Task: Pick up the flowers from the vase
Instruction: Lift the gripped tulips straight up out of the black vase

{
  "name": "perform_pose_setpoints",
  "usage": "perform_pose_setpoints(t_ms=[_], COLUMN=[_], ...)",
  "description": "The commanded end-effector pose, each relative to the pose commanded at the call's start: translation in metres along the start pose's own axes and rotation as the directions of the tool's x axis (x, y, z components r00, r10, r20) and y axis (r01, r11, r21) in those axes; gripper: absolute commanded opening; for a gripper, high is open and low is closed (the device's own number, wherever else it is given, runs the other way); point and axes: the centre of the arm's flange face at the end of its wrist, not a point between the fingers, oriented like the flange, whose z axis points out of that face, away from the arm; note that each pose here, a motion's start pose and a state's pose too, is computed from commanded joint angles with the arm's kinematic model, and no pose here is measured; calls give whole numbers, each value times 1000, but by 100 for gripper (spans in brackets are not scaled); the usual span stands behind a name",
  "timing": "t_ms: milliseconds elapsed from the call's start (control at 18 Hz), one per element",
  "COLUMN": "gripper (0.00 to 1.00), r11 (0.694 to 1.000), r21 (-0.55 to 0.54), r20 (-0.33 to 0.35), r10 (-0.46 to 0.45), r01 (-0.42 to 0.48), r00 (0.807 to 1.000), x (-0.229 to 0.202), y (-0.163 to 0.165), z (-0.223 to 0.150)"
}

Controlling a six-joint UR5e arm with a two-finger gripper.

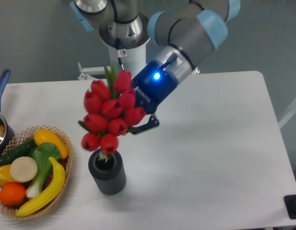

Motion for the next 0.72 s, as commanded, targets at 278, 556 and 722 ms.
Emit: perform_pose_setpoints(t_ms=[278, 556, 722], gripper=[38, 38, 38], r11=[999, 998, 998], r21=[11, 18, 20], r20=[28, 57, 71], r10=[43, 51, 53], r01=[-43, -52, -55], r00=[999, 997, 996], x=[-6, -16, -20], y=[-21, -25, -25], z=[-14, -31, -38])
